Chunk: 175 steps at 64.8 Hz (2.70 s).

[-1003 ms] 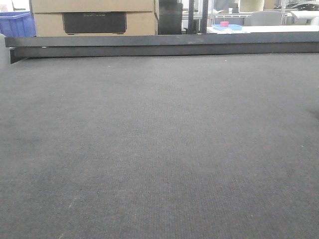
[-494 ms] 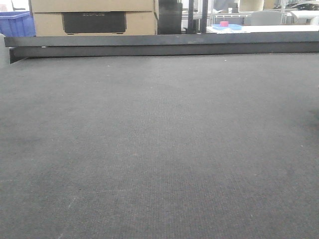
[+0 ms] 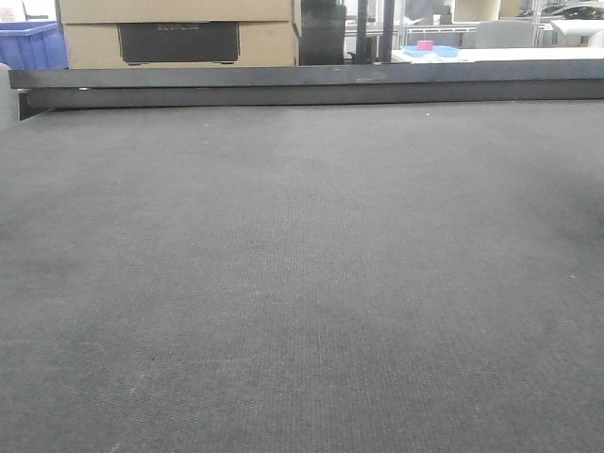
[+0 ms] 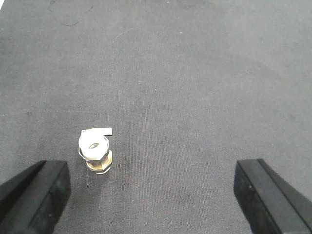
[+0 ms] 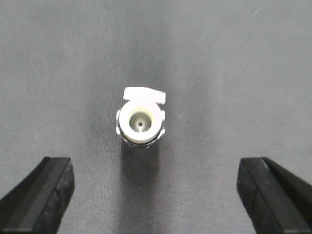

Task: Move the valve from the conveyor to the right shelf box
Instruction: 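Close the left and right grippers around each valve body, then lift both held valves up off the conveyor belt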

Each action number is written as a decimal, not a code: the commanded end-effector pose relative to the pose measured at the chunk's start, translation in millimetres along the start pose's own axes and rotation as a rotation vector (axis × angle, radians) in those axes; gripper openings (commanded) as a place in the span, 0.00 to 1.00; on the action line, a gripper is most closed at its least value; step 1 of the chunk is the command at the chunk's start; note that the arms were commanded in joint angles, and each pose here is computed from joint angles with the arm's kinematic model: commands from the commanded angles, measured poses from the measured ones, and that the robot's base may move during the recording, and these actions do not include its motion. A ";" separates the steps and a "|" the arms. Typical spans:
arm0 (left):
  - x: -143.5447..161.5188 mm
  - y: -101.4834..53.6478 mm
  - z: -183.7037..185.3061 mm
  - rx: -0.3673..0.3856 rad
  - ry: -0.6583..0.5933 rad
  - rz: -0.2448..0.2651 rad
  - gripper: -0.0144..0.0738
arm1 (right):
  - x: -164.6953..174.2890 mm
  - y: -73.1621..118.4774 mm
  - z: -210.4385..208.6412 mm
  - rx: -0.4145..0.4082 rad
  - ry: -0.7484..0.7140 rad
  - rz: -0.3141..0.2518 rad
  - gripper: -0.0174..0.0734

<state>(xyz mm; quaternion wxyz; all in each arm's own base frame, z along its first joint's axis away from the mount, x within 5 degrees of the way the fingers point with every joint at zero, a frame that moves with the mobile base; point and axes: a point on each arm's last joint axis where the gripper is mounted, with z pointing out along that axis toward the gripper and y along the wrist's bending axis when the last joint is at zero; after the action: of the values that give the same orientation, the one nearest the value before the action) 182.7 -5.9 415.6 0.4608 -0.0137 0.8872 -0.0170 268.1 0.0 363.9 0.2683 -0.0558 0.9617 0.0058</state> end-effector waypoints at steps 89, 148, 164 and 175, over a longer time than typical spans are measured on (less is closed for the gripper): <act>-26.0 19.4 19.4 -0.079 0.225 0.016 0.82 | -9.4 -1.4 100.6 -0.062 0.145 0.032 0.02; -1.0 68.1 240.3 -0.041 0.635 0.094 0.82 | 17.1 6.5 44.4 -0.073 0.037 0.041 0.02; 11.1 69.7 256.0 -0.035 0.693 0.081 0.82 | 17.4 6.5 44.8 -0.073 0.037 0.041 0.02; 17.6 70.1 261.0 -0.032 0.734 0.069 0.82 | 16.8 6.4 44.8 -0.072 0.030 0.041 0.02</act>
<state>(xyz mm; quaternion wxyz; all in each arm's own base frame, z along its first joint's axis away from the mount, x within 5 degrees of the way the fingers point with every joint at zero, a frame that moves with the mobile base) 384.6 57.3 249.3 0.1168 0.0267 0.9927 0.0152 276.9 6.9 309.0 0.2248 -0.0439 0.9722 0.0490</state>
